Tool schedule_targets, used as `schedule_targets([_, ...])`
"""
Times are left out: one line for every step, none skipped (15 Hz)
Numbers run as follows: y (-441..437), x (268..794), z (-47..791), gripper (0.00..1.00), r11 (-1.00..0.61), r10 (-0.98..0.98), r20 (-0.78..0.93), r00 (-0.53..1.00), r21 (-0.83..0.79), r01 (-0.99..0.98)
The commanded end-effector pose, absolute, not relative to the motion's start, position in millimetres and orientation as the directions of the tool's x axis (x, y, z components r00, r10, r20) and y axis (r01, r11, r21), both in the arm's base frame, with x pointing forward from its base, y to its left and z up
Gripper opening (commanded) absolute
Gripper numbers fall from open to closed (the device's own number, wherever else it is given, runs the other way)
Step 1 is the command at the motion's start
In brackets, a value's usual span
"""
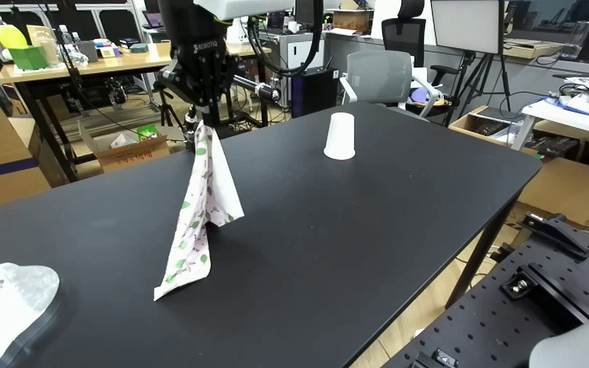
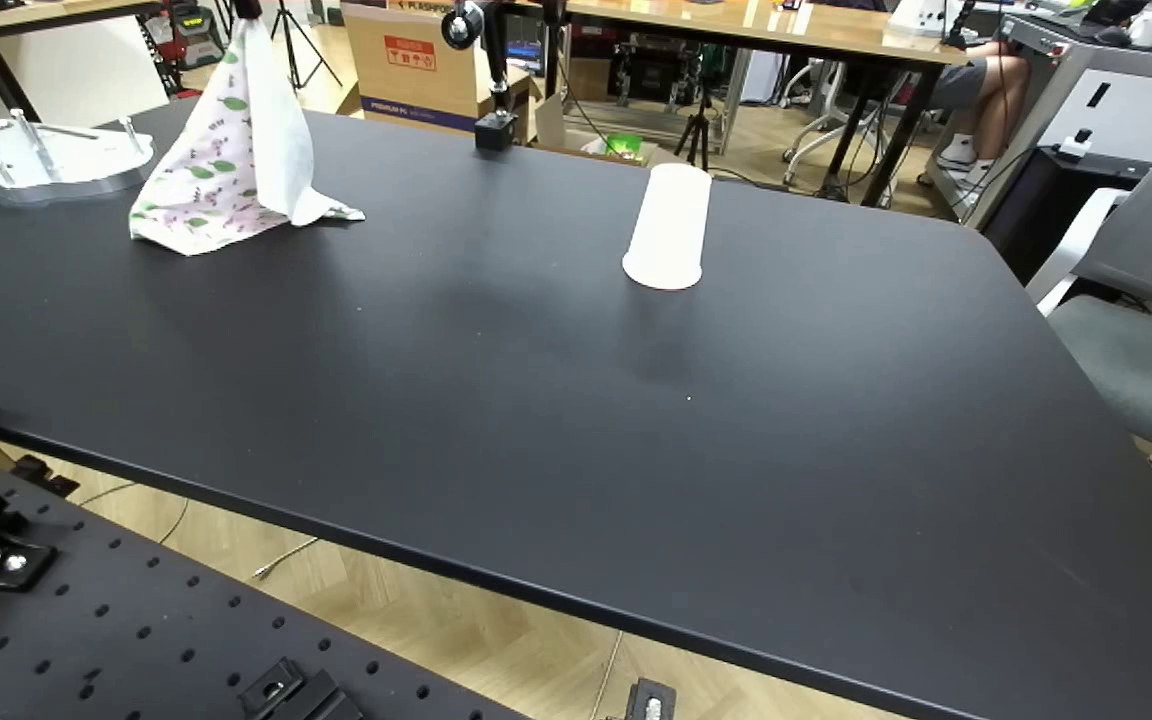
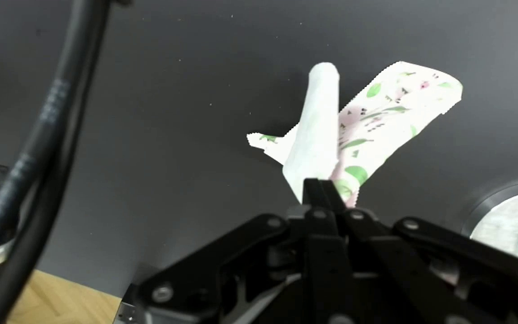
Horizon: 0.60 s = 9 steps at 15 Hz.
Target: Take the cloth and put it on the table
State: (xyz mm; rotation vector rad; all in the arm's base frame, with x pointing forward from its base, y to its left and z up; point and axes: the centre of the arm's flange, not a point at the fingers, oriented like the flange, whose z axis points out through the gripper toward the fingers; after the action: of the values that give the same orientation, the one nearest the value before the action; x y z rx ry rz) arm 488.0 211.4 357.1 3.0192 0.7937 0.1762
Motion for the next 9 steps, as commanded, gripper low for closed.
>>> schedule_targets([206.3,490.7,346.3,0.28,-0.883,0.467,0.103,0.878,0.104,0.458])
schedule_targets([204.8,491.5,343.9,0.33,-0.881,0.468,0.106,0.877,0.127,0.455])
schedule_targets([203.3,492.5,341.9,0.41,-0.879,0.470,0.120,0.875,0.157,0.450])
schedule_targets([202.3,492.9,340.8,0.47,-0.878,0.468,0.127,0.874,0.178,0.444])
schedule_targets([201.3,493.0,340.6,0.53,-0.878,0.465,0.138,0.875,0.196,0.436])
schedule_targets([200.9,492.9,340.5,0.61,-0.880,0.459,0.142,0.877,0.205,0.428])
schedule_targets([201.3,491.9,341.3,0.67,-0.885,0.450,0.140,0.882,0.204,0.419])
schedule_targets([202.3,490.5,341.9,0.75,-0.890,0.440,0.139,0.887,0.200,0.410])
schedule_targets([204.4,488.2,342.7,0.81,-0.892,0.436,0.143,0.888,0.200,0.406])
